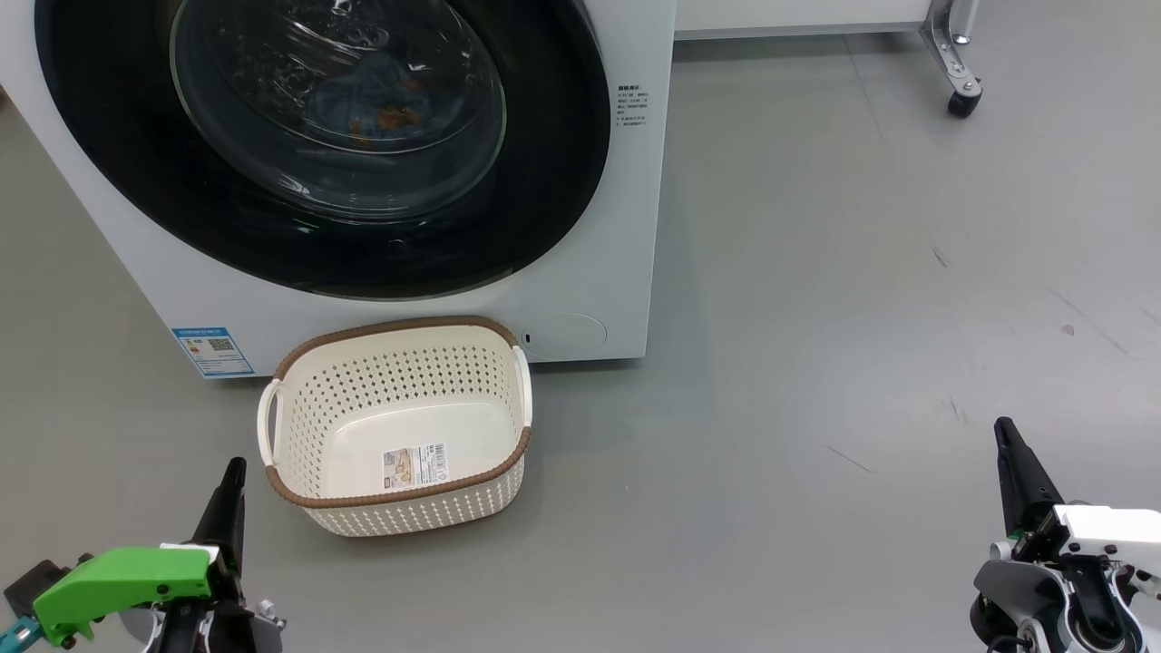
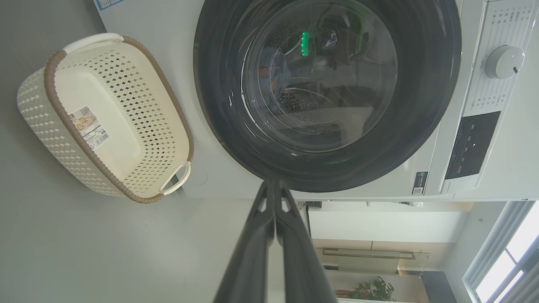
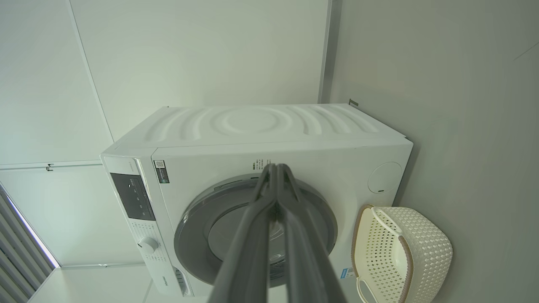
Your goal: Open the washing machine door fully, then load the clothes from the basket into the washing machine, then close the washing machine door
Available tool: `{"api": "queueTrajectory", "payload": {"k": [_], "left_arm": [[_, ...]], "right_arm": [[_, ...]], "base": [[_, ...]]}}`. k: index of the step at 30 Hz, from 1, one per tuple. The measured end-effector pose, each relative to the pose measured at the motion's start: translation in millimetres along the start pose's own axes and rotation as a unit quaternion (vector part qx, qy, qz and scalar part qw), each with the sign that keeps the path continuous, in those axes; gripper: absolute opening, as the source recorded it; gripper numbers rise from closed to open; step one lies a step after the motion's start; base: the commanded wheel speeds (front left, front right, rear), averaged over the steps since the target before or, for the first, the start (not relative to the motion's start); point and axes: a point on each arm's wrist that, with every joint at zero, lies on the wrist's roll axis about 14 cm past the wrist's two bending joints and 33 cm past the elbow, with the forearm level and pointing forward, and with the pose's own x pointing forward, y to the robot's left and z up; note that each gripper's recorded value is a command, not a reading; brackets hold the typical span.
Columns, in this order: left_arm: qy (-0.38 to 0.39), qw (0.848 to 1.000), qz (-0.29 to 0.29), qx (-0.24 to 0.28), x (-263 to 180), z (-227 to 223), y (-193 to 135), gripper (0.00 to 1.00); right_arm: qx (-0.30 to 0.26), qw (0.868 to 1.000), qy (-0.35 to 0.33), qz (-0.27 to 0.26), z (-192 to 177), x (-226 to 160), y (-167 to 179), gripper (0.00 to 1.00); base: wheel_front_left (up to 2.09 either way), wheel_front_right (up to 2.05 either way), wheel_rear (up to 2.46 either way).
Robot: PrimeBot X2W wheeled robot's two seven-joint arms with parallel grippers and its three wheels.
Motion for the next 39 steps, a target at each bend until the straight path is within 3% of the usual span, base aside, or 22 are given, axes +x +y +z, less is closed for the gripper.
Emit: {"api": "queueTrajectory", "payload": {"k": [39], "left_arm": [[-0.003, 1.000, -0.001, -0.001, 0.1, 1.8, -0.3, 0.00]], "right_arm": [[0.000, 1.000, 0.000, 0.000, 0.0, 0.1, 0.2, 0.00]], "base": [[0.00, 0.00, 0.00]]}}
